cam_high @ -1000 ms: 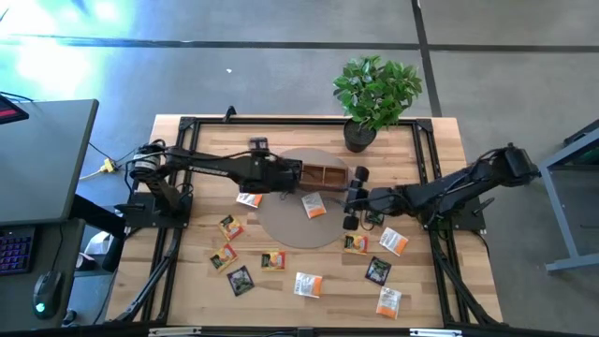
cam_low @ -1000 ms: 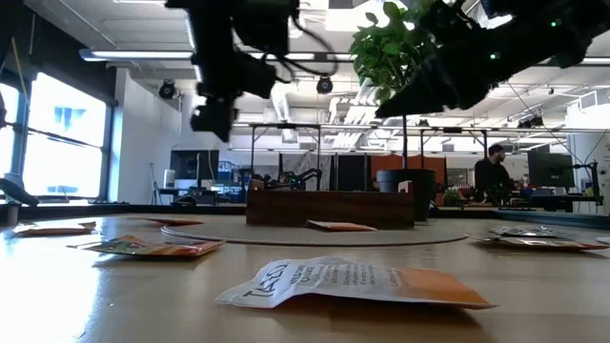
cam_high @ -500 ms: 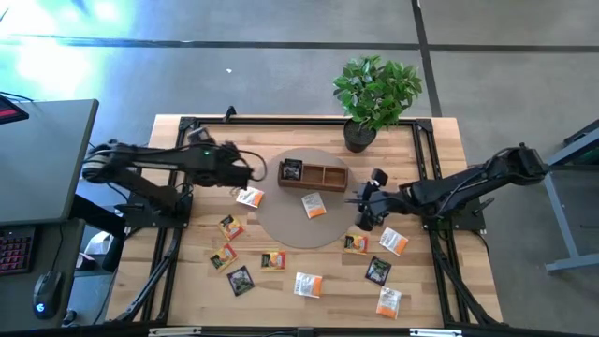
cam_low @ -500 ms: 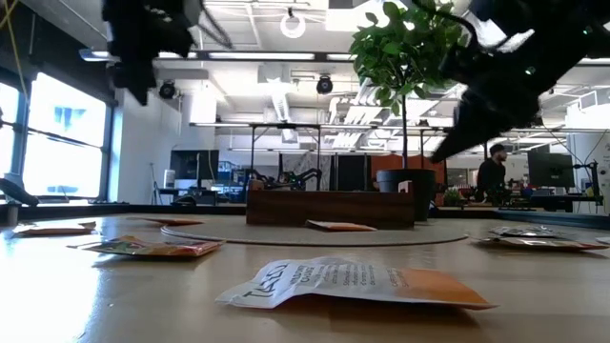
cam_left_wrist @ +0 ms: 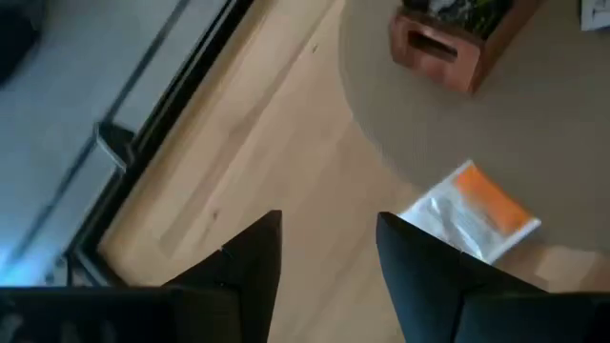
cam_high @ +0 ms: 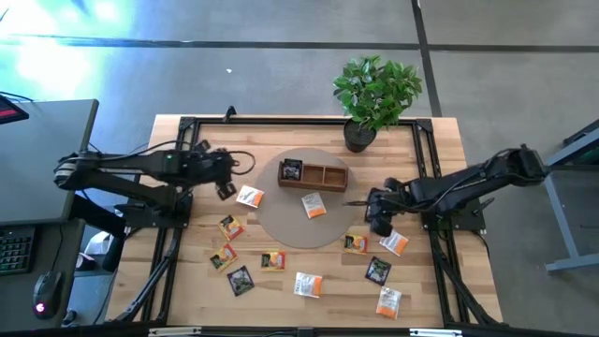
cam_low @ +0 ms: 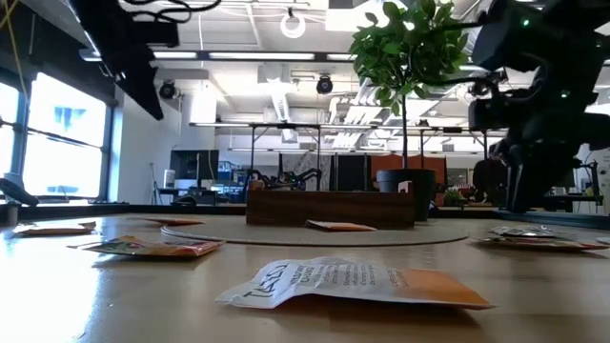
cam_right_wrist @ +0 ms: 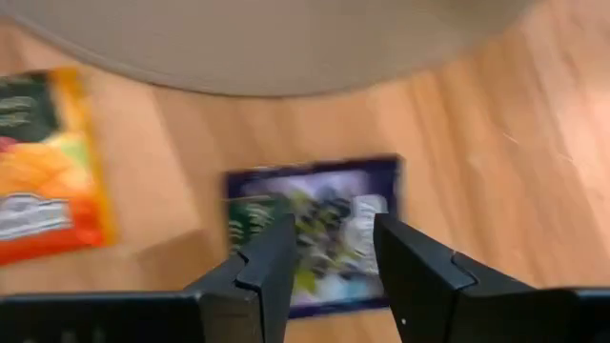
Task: Pick & Place Tea
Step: Put the black tea bag into the left side area of the wooden organizer
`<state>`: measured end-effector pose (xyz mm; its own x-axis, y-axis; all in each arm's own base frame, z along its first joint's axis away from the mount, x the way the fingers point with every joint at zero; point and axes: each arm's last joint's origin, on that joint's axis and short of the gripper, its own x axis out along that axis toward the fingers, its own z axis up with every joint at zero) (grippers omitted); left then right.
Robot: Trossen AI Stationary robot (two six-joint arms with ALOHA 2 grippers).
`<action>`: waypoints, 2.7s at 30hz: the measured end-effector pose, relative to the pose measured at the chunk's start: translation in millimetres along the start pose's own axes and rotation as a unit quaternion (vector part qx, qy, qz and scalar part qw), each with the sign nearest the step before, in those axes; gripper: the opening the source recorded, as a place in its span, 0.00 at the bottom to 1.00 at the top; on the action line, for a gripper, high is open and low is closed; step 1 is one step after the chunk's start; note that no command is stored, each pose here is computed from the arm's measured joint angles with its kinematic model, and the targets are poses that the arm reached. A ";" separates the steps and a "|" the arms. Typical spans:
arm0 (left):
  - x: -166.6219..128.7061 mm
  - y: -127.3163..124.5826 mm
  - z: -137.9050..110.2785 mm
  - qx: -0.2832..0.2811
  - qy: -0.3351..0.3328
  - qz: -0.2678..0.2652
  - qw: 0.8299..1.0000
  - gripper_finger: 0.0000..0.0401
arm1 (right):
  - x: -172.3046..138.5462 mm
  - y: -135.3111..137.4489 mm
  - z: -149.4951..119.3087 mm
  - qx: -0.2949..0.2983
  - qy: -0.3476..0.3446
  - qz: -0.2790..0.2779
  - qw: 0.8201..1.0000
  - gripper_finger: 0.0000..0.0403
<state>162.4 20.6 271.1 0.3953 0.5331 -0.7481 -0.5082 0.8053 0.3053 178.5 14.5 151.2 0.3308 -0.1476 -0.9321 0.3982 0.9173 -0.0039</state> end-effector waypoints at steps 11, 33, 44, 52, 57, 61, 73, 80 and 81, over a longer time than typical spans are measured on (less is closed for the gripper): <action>15.2 -27.1 30.1 0.055 -0.099 -0.148 0.982 0.42 | 6.2 -22.3 6.2 0.047 0.042 0.016 0.998 0.35; 75.0 -69.4 28.7 0.096 -0.077 -0.214 0.969 0.42 | 30.9 -26.5 12.1 0.010 0.092 0.050 0.994 0.32; 75.4 -68.4 29.5 0.089 -0.081 -0.194 0.974 0.42 | 25.5 -25.1 15.0 0.009 0.062 0.079 0.995 0.06; 75.4 -68.4 29.2 0.040 -0.069 -0.198 0.977 0.42 | 11.5 -15.9 35.2 0.015 -0.077 0.107 0.991 0.02; 74.8 -69.4 29.3 0.006 -0.063 -0.206 0.977 0.42 | 3.9 -2.8 58.6 -0.013 -0.238 0.053 0.970 0.05; 69.8 -73.6 29.6 -0.012 -0.069 -0.216 0.974 0.42 | 0.2 8.6 76.1 -0.070 -0.354 -0.032 0.932 0.02; 41.7 -79.1 27.6 -0.030 -0.121 -0.186 0.975 0.42 | 3.3 44.9 199.4 -0.214 -0.304 -0.239 0.897 0.01; 36.2 -86.5 23.5 -0.015 -0.124 -0.185 0.975 0.42 | 48.4 47.8 240.1 -0.222 -0.223 -0.269 0.910 0.02; 35.7 -87.3 22.8 -0.013 -0.123 -0.186 0.975 0.42 | 54.7 48.5 242.2 -0.225 -0.218 -0.258 0.914 0.01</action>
<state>238.3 -24.8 231.1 0.7258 0.2546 -0.6391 -0.3123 0.9497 0.0236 423.1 -38.6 187.8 0.5471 -0.6464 -0.5318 0.2374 0.7291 -0.6420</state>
